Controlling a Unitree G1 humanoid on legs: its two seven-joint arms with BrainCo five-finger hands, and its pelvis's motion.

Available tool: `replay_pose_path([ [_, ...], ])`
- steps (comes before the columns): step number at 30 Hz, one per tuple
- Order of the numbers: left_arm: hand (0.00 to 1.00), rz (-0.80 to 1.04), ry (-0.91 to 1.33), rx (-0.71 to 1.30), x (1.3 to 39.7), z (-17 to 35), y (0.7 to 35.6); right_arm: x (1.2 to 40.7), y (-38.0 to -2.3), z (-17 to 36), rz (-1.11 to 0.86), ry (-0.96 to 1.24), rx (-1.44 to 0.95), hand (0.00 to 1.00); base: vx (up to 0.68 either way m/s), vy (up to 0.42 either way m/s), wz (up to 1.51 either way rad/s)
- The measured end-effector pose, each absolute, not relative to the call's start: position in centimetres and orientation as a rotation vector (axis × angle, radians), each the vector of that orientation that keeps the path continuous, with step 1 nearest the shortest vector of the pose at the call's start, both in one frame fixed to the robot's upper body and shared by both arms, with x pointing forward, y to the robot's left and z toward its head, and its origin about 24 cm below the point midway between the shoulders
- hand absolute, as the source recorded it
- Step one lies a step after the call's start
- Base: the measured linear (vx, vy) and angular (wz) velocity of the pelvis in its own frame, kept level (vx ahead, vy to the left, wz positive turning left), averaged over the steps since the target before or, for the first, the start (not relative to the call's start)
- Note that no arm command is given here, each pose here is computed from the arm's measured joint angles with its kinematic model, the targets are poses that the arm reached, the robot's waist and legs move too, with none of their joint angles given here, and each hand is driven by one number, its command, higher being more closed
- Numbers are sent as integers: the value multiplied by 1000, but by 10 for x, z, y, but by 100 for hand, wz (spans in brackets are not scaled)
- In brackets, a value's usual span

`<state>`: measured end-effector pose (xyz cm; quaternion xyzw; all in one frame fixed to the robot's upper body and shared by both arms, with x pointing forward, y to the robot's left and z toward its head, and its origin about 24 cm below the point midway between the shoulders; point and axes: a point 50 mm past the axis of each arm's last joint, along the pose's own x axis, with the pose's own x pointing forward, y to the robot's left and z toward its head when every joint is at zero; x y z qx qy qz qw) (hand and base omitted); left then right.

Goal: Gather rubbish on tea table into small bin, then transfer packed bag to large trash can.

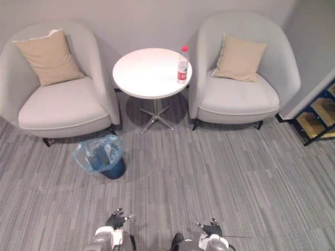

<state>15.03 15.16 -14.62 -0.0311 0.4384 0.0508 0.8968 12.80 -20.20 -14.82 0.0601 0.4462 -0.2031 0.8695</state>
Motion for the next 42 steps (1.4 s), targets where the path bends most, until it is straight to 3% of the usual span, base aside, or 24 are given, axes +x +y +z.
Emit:
replay_pose_path([
  [14,0,144,945,-53,139,-150,167,127,-175,-151,-355,951,151,0,266,80,-17],
  [19,0,149,968,-53,135,-153,169,128,-176,-151,-348,951,151,0,284,-201,23],
  [22,0,138,1001,-68,129,-157,162,131,-195,-150,-367,952,108,0,270,-167,5],
  [26,0,140,1017,-67,124,-158,161,107,-206,-158,-417,1030,103,0,200,-78,23],
  [32,0,207,944,-82,137,-151,176,109,-201,-156,-403,1013,87,0,97,-25,9],
  [38,0,199,915,-123,143,-148,163,116,-203,-153,-427,981,114,0,200,118,-3],
  [42,0,211,926,-99,141,-149,173,115,-183,-156,-402,988,159,0,301,112,-15],
])
